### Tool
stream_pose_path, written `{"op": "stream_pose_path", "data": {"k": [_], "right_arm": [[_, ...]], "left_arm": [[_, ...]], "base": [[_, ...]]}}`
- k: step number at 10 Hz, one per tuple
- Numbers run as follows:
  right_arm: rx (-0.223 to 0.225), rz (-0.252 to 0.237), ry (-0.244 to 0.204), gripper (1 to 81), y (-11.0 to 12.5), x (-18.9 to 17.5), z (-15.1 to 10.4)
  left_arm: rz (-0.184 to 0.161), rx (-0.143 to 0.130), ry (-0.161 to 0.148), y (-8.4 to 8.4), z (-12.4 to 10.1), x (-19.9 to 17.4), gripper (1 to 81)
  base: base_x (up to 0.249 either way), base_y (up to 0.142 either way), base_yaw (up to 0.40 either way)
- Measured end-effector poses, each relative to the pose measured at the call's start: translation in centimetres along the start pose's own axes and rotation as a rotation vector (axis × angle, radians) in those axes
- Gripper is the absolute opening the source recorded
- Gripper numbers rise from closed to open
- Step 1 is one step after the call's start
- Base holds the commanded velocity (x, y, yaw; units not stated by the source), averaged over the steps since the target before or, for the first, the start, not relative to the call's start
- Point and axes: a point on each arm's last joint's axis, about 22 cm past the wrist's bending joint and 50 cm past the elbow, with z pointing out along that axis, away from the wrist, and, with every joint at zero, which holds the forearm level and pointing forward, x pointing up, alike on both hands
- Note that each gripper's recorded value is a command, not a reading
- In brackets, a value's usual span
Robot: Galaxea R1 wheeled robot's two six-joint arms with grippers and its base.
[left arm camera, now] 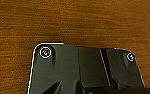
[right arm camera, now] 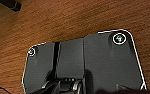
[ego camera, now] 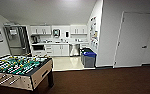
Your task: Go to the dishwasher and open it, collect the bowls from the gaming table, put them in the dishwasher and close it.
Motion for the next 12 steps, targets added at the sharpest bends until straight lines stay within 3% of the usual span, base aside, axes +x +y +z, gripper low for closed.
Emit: {"op": "stream_pose_path", "data": {"k": [2,4,6,8,12], "right_arm": [[0.002,-0.001,-0.013,81.1,-0.1,-0.7,0.0],[0.002,-0.007,0.009,81.1,-0.1,0.5,0.1],[0.000,-0.003,-0.011,81.1,0.0,-0.9,-0.1],[0.001,-0.007,0.002,81.1,-0.1,0.1,0.1],[0.003,-0.005,-0.002,81.1,-0.3,-0.1,0.1]], "left_arm": [[-0.001,-0.004,-0.004,0.3,0.1,-0.2,81.1],[0.003,-0.006,0.014,0.4,0.1,0.8,81.1],[0.000,-0.006,-0.002,0.4,0.1,-0.1,81.1],[0.002,-0.007,0.010,0.5,0.2,0.8,81.1],[0.001,-0.005,0.004,0.3,0.1,0.5,81.1]], "base": [[0.103,0.000,0.000],[0.125,0.000,0.000],[0.149,0.000,0.000],[0.150,0.000,0.000],[0.150,0.000,0.000]]}}
